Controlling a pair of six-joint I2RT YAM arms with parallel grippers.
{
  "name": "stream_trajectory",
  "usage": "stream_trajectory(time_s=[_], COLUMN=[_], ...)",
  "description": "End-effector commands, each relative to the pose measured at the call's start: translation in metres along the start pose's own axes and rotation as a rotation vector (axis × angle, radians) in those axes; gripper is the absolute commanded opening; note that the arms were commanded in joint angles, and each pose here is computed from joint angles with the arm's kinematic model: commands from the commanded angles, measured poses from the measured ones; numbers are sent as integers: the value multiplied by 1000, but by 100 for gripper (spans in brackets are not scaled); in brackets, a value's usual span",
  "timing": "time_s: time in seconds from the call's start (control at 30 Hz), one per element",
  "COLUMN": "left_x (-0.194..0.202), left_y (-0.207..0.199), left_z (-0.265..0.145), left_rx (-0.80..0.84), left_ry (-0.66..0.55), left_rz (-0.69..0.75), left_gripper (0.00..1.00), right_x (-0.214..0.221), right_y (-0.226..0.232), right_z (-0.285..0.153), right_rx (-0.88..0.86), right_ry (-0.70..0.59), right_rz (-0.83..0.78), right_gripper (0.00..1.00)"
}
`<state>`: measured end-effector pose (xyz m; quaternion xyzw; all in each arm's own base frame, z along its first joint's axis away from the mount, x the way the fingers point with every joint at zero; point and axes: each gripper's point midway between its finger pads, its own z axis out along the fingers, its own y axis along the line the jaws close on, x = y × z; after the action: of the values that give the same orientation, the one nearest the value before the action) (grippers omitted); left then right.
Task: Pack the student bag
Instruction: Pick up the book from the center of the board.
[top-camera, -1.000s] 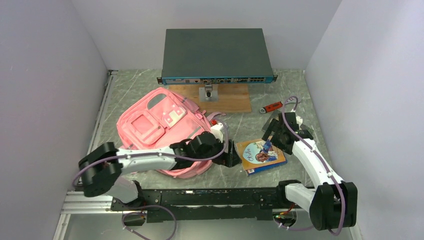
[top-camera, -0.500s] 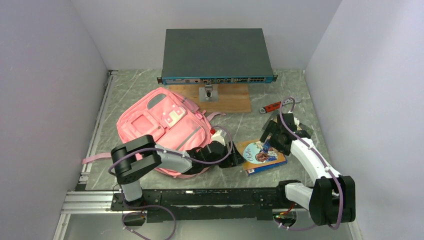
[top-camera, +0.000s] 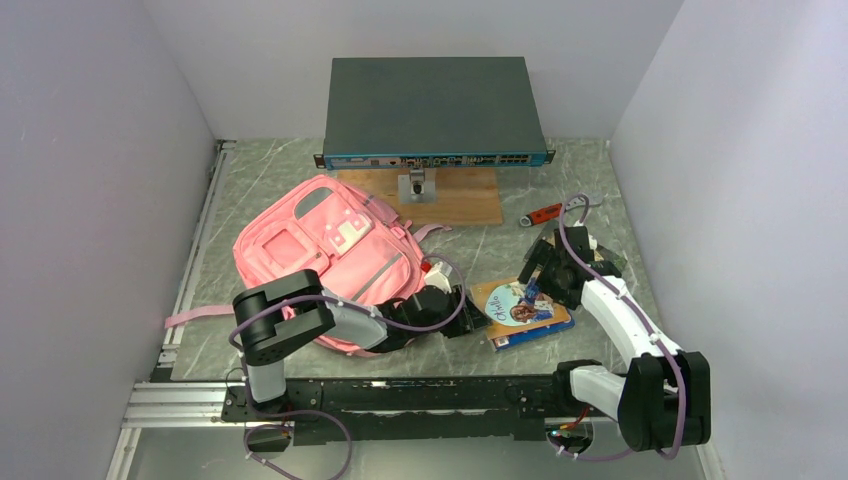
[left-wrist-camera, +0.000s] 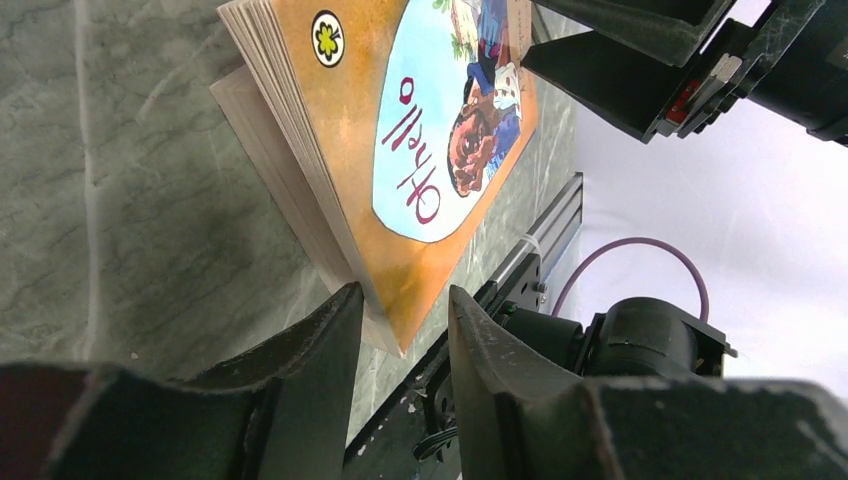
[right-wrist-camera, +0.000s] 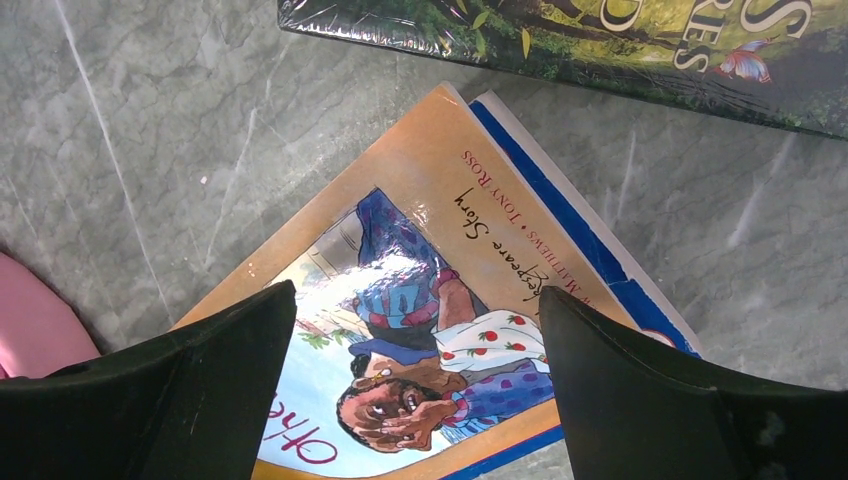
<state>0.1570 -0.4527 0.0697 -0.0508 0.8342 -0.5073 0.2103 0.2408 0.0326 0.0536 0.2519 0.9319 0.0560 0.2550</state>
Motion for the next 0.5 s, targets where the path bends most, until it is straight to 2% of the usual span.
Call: stream_trajectory(time_s=[0.0, 0.23, 0.33, 0.47], left_x=[-4, 12, 13, 9], left_y=[-22, -1, 2, -3], left_z=[0, 6, 8, 13], left_rx=[79, 6, -6, -1], left_ry=[-21, 43, 48, 45], left_rz=[-41, -116, -118, -95], left_gripper=[44, 63, 67, 65], right_x=[-3, 0, 1, 0], right_y=[9, 11, 12, 14], right_z=[-4, -2, -3, -5], right_rx=[-54, -67, -72, -83], right_ry=[-19, -5, 0, -6], right_rz=[-3, 1, 3, 10], right_gripper=[93, 93, 93, 93])
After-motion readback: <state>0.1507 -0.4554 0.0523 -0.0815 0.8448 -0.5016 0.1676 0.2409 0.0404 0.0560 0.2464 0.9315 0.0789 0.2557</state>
